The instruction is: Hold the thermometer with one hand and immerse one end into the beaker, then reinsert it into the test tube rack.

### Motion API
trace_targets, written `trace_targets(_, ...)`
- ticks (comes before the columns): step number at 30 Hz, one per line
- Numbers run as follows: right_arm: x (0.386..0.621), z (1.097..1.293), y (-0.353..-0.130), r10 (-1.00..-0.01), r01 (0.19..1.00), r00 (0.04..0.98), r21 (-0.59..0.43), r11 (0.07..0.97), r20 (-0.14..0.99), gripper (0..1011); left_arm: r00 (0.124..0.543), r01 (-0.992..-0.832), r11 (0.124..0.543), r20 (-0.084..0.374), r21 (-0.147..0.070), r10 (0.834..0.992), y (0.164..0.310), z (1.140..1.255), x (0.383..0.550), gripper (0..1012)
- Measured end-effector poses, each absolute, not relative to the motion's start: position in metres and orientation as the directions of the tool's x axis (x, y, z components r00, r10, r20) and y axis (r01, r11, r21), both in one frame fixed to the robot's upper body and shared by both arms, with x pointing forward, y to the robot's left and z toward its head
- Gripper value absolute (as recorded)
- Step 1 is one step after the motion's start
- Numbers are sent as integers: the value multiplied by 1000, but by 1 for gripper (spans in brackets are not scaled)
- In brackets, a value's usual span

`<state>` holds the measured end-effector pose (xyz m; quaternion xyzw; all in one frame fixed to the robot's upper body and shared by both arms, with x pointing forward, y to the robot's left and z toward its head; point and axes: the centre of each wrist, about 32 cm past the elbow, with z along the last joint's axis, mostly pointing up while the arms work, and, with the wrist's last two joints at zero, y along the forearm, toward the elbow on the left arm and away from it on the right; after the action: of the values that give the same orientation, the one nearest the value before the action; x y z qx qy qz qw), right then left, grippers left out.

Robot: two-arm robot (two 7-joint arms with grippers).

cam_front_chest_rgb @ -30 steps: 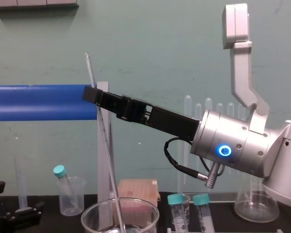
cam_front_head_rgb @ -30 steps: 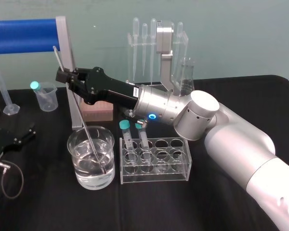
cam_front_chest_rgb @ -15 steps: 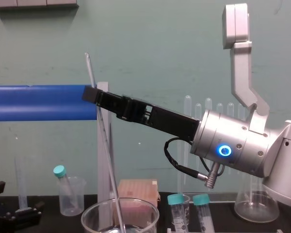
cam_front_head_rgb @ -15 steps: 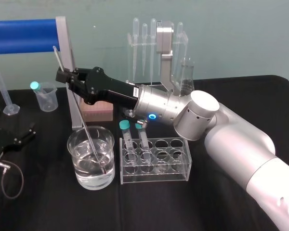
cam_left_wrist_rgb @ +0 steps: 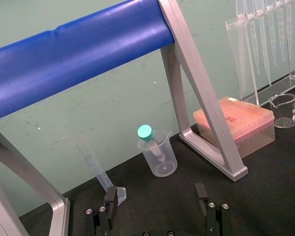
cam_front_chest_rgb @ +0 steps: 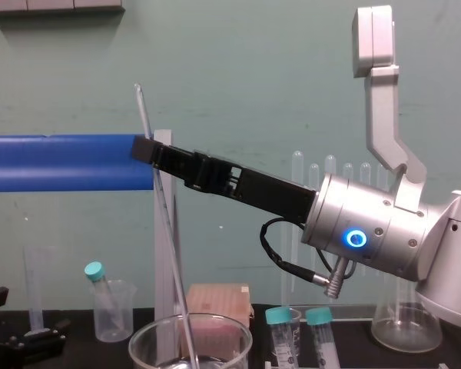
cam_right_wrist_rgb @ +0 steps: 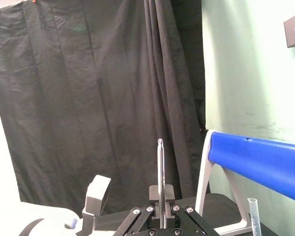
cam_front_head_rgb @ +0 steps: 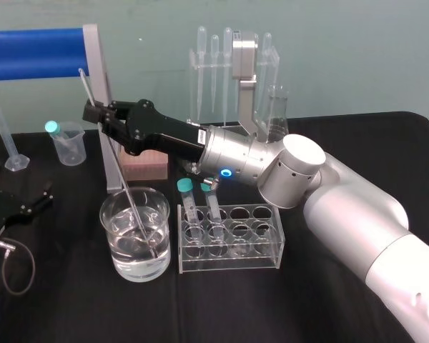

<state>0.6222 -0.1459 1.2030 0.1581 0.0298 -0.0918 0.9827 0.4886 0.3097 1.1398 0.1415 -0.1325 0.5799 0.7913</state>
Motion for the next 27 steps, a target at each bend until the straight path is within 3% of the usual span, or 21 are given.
trace_targets(27,622,1203,-146,-171,190,981,305,933,-88,57,292,-955,287,374,70,880,310,1140,489,1008)
